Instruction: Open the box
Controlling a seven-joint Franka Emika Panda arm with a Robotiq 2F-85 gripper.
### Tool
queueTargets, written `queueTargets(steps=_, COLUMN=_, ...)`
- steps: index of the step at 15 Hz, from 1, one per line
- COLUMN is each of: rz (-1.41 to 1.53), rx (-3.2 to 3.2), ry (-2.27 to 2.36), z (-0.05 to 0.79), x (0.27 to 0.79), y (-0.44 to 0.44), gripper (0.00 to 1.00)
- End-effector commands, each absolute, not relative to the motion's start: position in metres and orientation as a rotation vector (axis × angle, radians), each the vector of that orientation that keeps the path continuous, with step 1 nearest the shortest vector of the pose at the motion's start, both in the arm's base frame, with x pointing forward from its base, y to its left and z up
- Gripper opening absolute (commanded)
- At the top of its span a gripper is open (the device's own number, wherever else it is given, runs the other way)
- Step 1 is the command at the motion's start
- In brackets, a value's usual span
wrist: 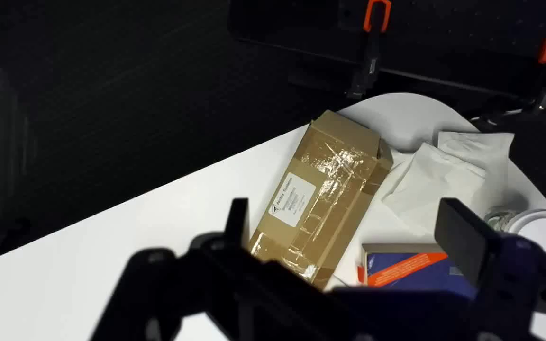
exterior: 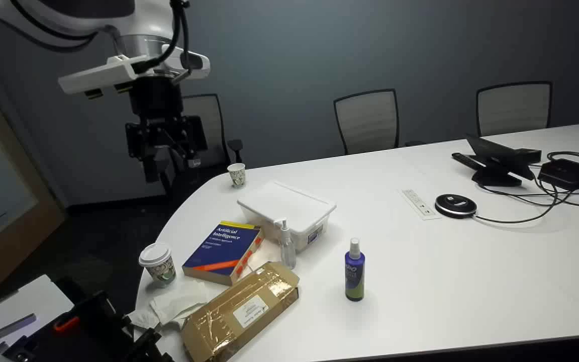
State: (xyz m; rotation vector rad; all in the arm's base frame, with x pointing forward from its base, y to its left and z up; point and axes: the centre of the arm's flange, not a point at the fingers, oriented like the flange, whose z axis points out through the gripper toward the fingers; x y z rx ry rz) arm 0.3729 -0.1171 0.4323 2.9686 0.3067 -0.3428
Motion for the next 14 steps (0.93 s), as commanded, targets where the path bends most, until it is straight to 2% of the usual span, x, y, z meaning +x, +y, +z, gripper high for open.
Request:
queueTargets(steps=1, rz=-0.342, rx=2.969, ry=0.306, z=0.432, x=0.373, y=-0.117, gripper=1.0)
queueTargets(steps=7, rz=-0.332, rx=2.962, ry=0.161, z=0.386, x=0.407, y=-0.072, gripper=1.0)
queueTargets(steps=14, rz=-0.359, rx=2.739, ry=-0.072, z=0.254, x=0.463, y=0.044, gripper=1.0)
